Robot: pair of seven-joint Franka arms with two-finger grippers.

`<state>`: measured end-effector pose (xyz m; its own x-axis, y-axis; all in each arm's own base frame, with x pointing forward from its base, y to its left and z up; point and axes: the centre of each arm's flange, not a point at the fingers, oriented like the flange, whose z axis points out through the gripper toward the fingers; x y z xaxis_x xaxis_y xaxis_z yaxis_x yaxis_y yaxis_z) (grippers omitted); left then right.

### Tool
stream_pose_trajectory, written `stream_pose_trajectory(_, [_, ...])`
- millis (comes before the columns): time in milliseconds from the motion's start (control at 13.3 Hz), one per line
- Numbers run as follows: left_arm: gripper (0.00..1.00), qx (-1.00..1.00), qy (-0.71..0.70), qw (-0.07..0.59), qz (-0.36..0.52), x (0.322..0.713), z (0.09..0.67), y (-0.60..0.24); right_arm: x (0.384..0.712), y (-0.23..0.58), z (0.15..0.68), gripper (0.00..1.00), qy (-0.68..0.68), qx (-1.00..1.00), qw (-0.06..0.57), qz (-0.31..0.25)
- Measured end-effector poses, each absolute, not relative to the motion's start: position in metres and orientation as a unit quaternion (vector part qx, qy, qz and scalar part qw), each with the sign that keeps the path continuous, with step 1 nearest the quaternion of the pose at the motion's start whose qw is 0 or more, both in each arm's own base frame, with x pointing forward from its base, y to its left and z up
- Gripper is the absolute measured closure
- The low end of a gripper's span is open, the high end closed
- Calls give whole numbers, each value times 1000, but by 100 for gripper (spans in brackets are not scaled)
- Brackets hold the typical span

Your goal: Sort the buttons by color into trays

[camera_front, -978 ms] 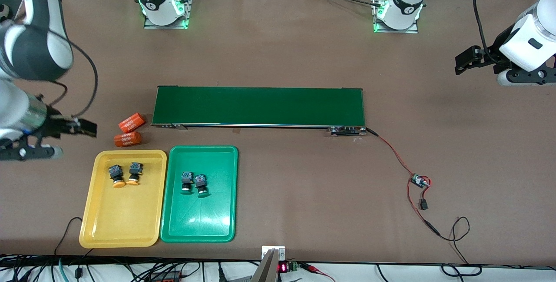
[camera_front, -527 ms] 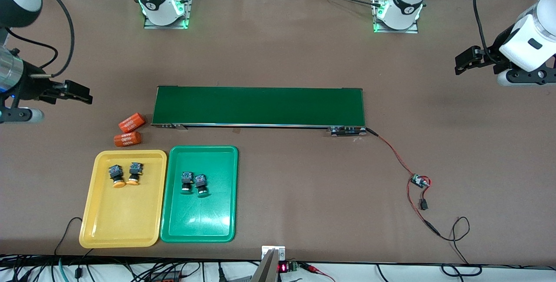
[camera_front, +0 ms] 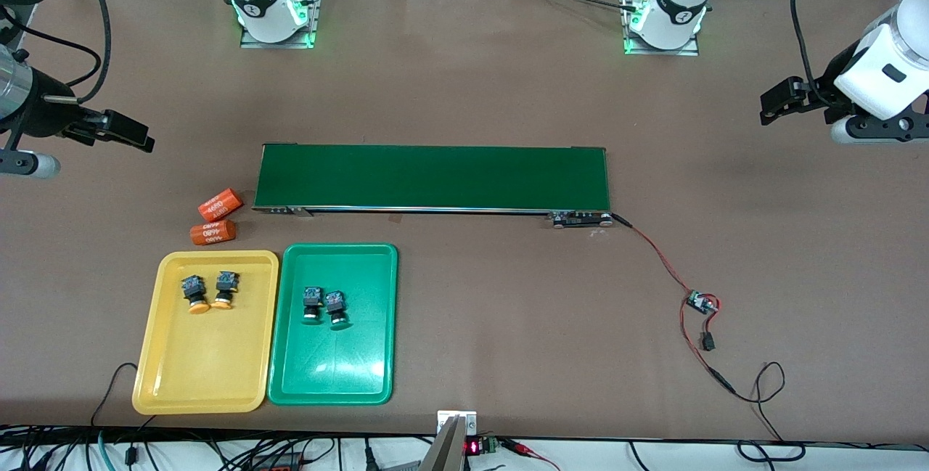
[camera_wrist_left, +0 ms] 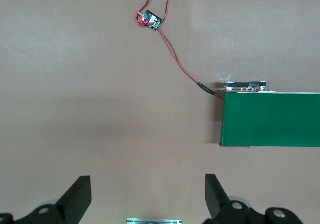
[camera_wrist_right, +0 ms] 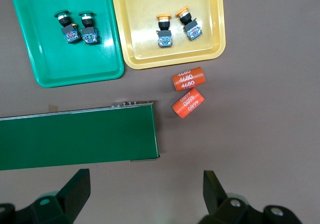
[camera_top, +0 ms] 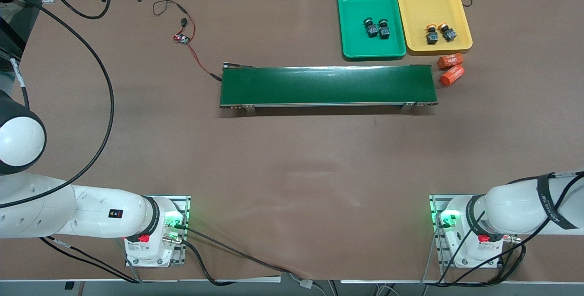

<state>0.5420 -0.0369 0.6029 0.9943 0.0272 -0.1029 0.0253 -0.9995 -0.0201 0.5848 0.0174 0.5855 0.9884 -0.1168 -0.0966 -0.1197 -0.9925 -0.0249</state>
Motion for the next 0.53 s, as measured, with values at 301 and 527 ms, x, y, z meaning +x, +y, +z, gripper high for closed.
stream_pose_trajectory(301, [0,-999,-13,9,52,542,603,-37,584,3,586,0,21,-999,17,46])
stream_pose_trajectory(527, [0,-999,-11,9,52,542,603,-39,581,3,586,0,20,-998,17,57])
